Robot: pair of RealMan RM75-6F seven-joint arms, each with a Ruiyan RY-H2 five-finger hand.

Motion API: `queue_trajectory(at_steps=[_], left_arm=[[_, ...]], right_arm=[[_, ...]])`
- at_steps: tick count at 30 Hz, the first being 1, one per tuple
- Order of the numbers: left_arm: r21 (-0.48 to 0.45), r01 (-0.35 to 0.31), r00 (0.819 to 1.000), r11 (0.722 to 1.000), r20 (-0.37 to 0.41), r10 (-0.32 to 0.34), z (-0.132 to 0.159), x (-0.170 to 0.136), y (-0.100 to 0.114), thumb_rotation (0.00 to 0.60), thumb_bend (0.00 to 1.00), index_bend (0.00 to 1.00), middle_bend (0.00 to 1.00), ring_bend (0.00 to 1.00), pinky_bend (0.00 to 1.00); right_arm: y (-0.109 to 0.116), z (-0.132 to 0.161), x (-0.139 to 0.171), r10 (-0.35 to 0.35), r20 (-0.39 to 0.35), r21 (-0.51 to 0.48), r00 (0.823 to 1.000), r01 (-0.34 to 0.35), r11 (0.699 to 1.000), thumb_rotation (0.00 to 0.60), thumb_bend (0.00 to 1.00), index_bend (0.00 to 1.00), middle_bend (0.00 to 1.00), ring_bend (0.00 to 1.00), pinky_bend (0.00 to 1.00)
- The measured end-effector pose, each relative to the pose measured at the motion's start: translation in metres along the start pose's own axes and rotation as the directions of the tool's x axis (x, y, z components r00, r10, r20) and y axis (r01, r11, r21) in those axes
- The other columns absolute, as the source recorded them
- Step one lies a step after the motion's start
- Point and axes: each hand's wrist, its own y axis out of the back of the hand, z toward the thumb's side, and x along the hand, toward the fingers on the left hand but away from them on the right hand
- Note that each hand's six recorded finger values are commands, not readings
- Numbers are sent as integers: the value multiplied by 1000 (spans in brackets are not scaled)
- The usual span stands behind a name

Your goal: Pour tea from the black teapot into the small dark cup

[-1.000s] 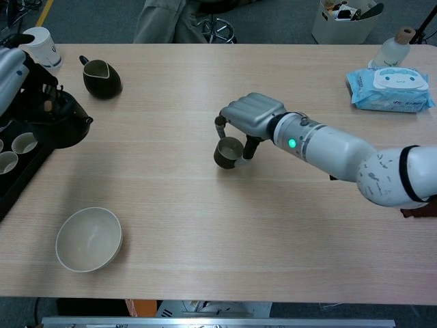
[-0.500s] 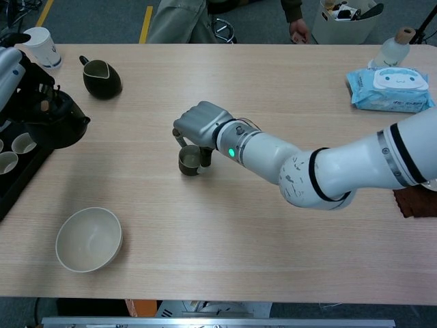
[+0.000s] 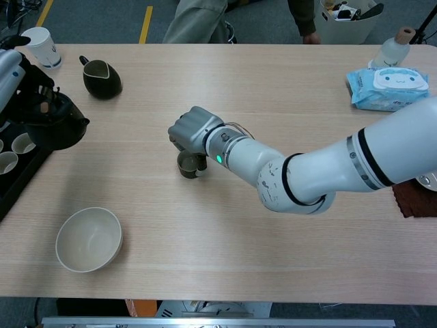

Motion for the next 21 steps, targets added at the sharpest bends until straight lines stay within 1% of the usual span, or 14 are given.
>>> queue_trajectory(at_steps=[2,7,11,18,21], left_arm=[[-2,1,1000,1000,-1,-1,0,0,0,595,315,1000,1000,869,86],[-2,1,1000,1000,-2,-1,-2,-1,-1,598,315,1000,1000,869,86],[-3,2,1000,1000,-1,-2,-2,-1,-2,596,315,1000,1000,868,86],[-1,5,1000,1000,3,-5,0,-1,-3,596,315,1000,1000,868,86],[1,7,1000,1000,3,-7,-1,-1,-3,596,316,1000,1000,868,86]], right_arm=[[-1,0,0,6,1,6,1000,-6,1000,600,203,482,261,140,197],[-4,-2,0,25,3,21,1000,-25,999,600,205,316,211,77,145],[-3,-2,3,37,-6,20,999,-37,999,600,208,218,183,49,114],[2,-3,8,33,-24,5,999,-33,999,600,211,126,154,22,76],[5,-7,10,29,-26,-9,999,-29,1000,600,212,122,149,19,75]])
